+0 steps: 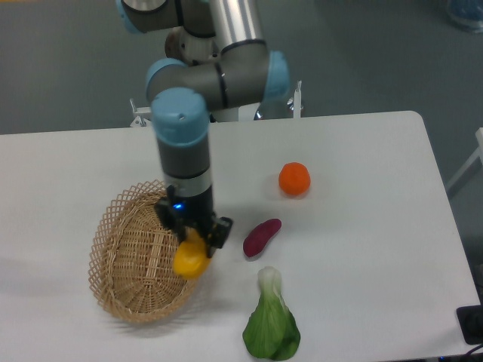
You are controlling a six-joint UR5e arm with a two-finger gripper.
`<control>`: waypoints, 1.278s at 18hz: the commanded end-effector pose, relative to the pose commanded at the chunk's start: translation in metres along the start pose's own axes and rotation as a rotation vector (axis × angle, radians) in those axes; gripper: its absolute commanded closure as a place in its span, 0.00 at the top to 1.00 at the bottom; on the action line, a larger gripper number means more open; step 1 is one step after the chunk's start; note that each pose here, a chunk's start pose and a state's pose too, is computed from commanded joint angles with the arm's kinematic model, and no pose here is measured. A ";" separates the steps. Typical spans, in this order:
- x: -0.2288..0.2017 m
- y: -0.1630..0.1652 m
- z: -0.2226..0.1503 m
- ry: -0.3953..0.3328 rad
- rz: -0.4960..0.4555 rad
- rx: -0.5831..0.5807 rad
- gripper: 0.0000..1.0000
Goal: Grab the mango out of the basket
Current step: 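Lift the mango out of the basket, then carry the mango up and away from the basket past the sweet potato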
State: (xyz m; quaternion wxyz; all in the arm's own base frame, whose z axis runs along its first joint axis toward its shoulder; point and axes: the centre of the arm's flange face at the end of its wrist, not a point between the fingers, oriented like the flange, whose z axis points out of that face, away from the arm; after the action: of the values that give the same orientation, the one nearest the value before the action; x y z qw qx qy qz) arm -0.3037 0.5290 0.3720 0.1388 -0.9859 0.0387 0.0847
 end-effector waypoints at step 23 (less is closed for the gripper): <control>-0.107 0.128 -0.010 0.046 0.153 -0.092 0.51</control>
State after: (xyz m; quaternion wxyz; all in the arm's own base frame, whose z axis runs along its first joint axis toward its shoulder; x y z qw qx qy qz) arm -0.4199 0.4092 0.3666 0.0855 -0.9871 0.1130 0.0742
